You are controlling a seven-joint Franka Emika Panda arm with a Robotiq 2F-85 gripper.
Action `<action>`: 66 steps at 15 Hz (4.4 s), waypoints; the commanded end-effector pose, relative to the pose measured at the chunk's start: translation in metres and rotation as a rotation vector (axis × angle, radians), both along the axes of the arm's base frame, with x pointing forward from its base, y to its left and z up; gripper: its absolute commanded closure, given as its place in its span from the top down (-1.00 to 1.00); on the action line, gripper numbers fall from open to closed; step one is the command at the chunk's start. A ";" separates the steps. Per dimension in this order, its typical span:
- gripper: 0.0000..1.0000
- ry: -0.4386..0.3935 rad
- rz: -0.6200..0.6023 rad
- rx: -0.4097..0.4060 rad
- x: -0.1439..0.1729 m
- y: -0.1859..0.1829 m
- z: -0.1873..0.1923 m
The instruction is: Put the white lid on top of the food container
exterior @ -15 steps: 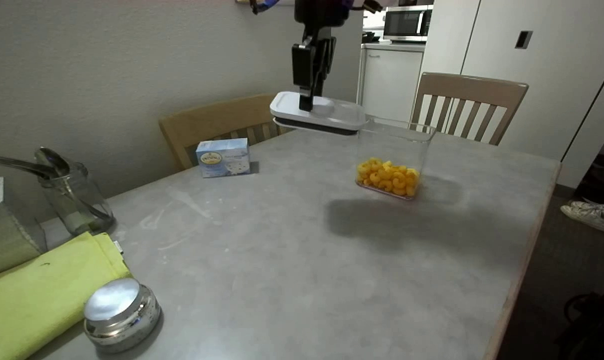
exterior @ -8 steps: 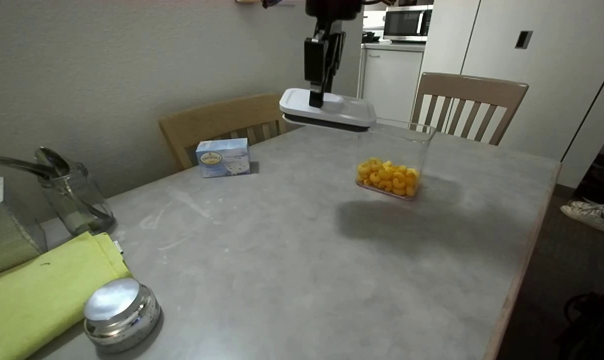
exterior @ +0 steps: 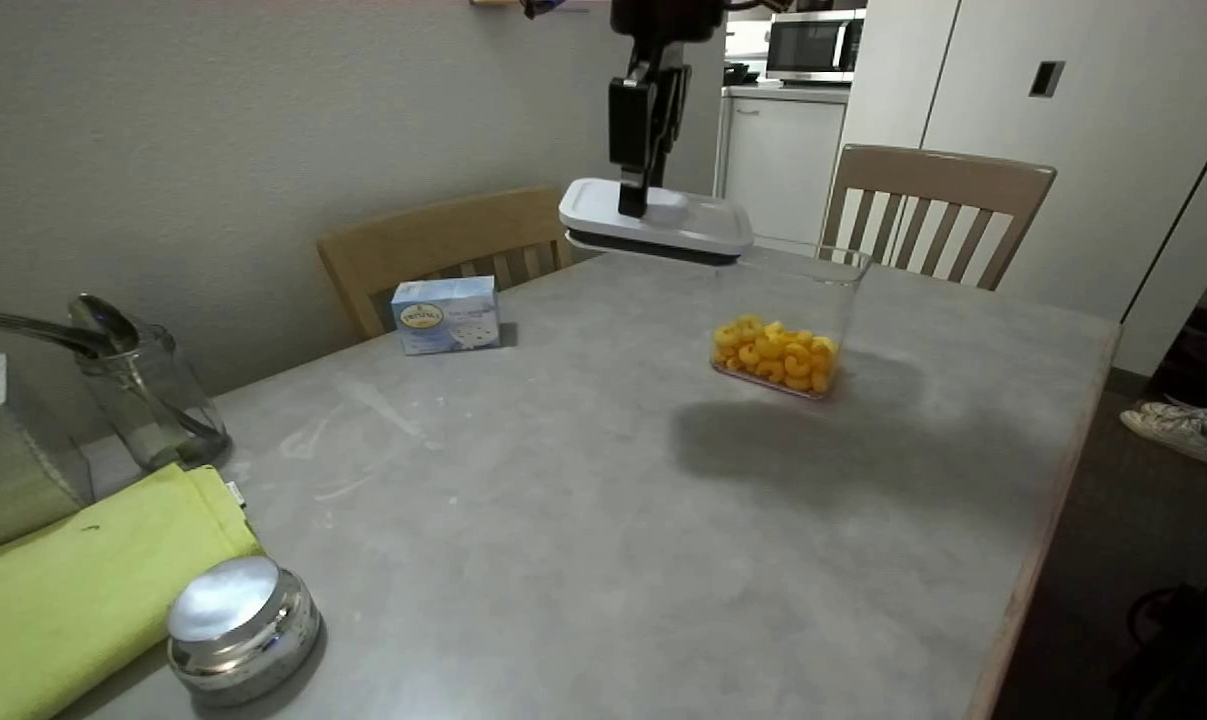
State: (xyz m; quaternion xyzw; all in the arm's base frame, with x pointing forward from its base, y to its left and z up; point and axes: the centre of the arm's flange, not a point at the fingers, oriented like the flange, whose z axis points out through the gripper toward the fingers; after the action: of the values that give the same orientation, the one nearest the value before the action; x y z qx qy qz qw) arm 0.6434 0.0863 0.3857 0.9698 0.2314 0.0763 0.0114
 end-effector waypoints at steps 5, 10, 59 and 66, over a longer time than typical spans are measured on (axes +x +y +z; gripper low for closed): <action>-0.48 0.084 -0.136 -0.167 -0.002 -0.021 0.005; -0.48 0.106 -0.302 -0.266 -0.018 -0.059 0.021; -0.48 0.041 -0.740 -0.072 -0.089 -0.170 -0.014; -0.48 -0.055 -0.695 -0.032 -0.078 -0.177 -0.030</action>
State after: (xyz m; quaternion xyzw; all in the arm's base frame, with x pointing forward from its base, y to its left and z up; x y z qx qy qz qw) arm 0.5656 -0.0821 0.3677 0.9875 -0.1244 0.0739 0.0629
